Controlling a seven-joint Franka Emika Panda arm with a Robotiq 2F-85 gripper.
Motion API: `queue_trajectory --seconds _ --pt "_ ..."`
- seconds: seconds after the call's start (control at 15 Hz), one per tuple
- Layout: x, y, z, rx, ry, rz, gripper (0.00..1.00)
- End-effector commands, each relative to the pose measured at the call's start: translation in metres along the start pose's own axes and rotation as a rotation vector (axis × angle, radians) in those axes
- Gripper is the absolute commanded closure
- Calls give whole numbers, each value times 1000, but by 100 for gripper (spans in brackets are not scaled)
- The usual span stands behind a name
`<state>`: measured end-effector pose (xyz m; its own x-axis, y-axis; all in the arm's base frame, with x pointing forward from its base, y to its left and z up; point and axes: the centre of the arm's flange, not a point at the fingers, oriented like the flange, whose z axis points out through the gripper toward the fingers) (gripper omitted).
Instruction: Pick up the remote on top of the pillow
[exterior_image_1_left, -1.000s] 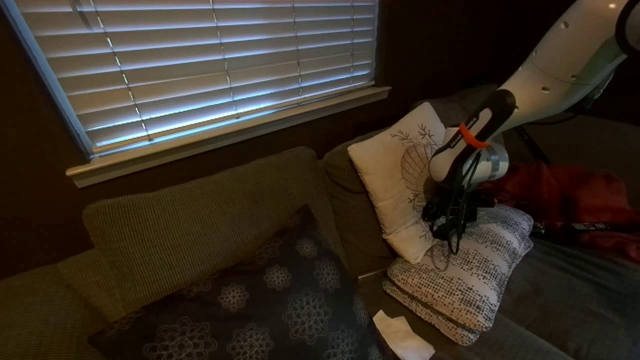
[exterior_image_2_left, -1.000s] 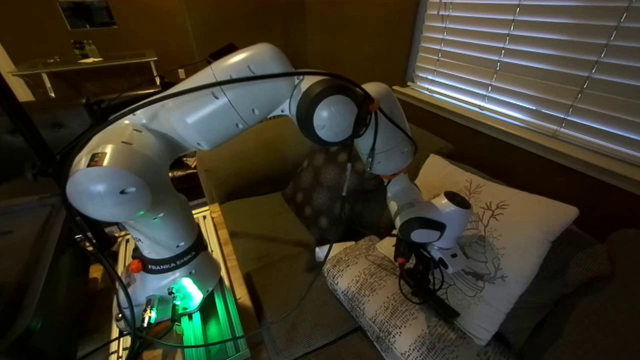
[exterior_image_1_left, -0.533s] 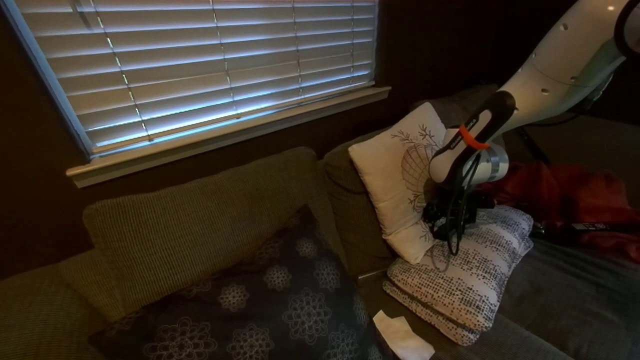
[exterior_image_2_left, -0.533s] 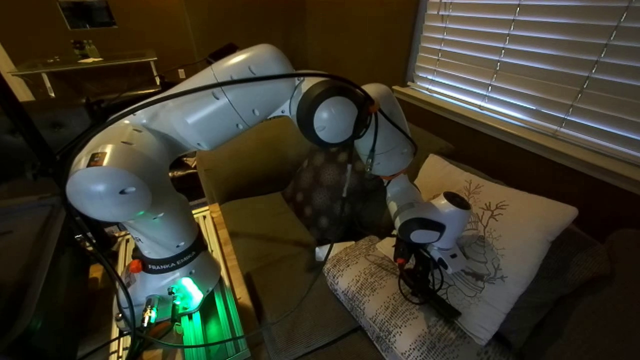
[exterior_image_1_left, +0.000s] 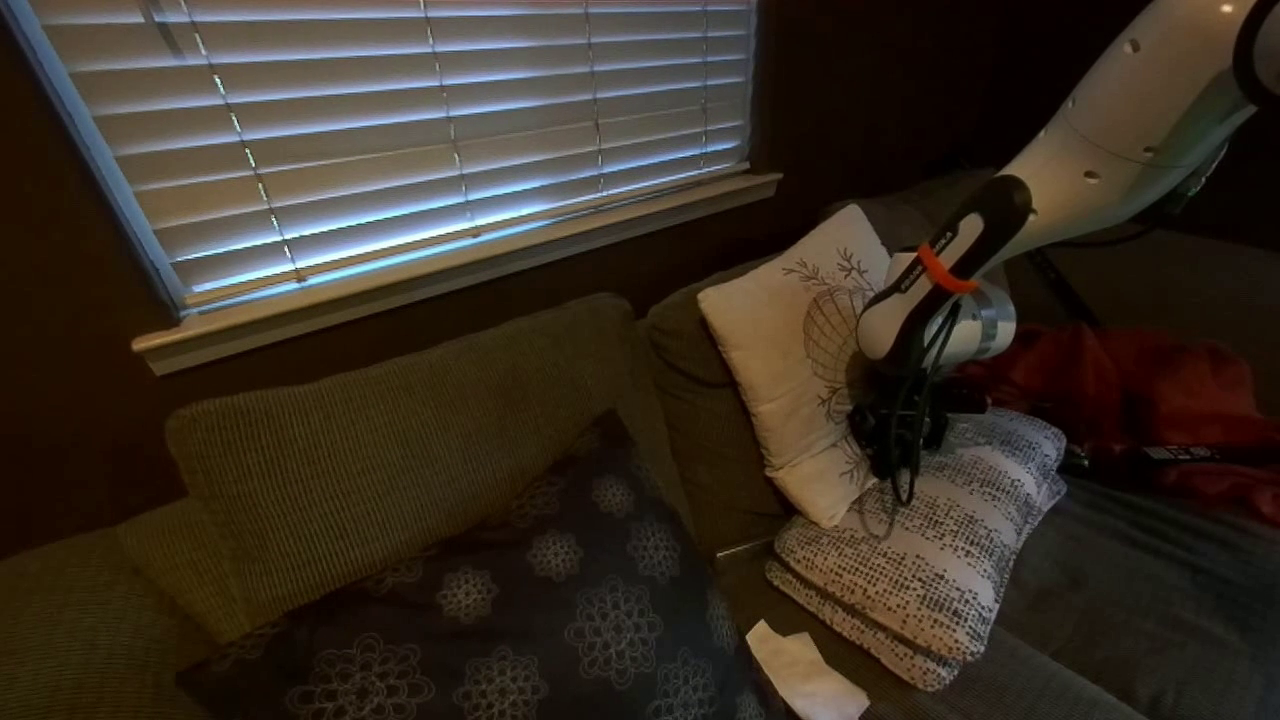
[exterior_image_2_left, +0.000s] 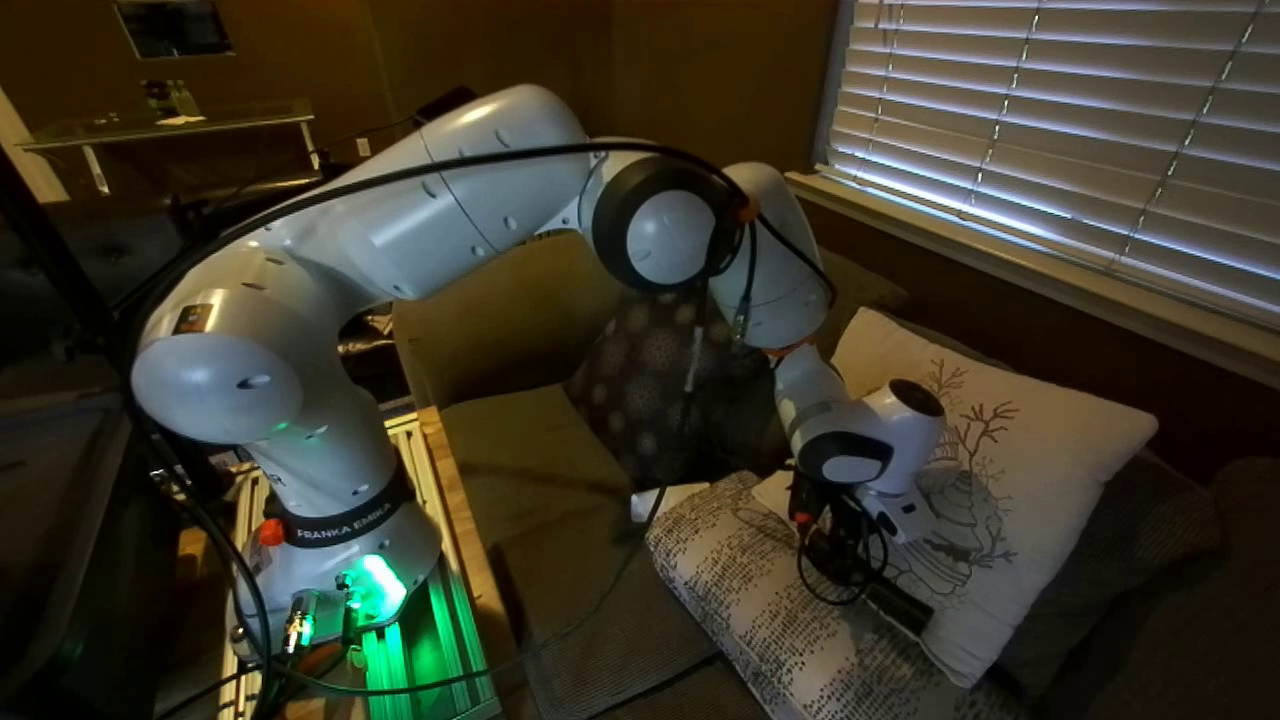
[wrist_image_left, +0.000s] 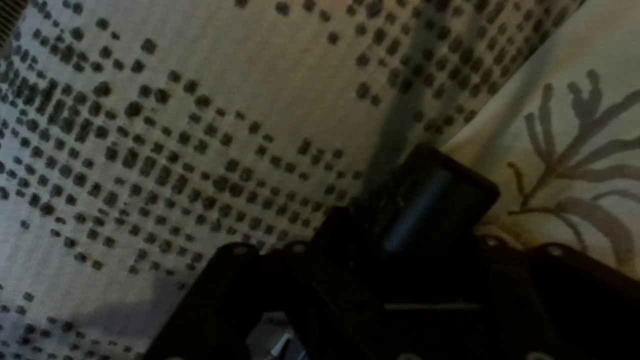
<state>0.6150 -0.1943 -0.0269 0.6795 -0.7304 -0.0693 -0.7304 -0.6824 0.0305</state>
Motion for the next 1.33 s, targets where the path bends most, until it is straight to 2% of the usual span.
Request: queue_trajectory --seconds 0.0,0.07,0.2,0.33,0.4,0.6,0.93,1.27 --pt "-8 -2 -13 44 -20 16 62" --pt "-10 -1 -15 47 -24 20 61" --pt "-17 0 -20 57 -42 27 48" --pt "-25 -2 -27 74 -57 26 42" --pt "-29 -4 -32 87 -55 24 23" --pt "-42 -12 -44 109 -71 31 3" --pt "-48 -9 -46 95 -121 45 0" --pt "-30 2 -54 156 -3 12 0"
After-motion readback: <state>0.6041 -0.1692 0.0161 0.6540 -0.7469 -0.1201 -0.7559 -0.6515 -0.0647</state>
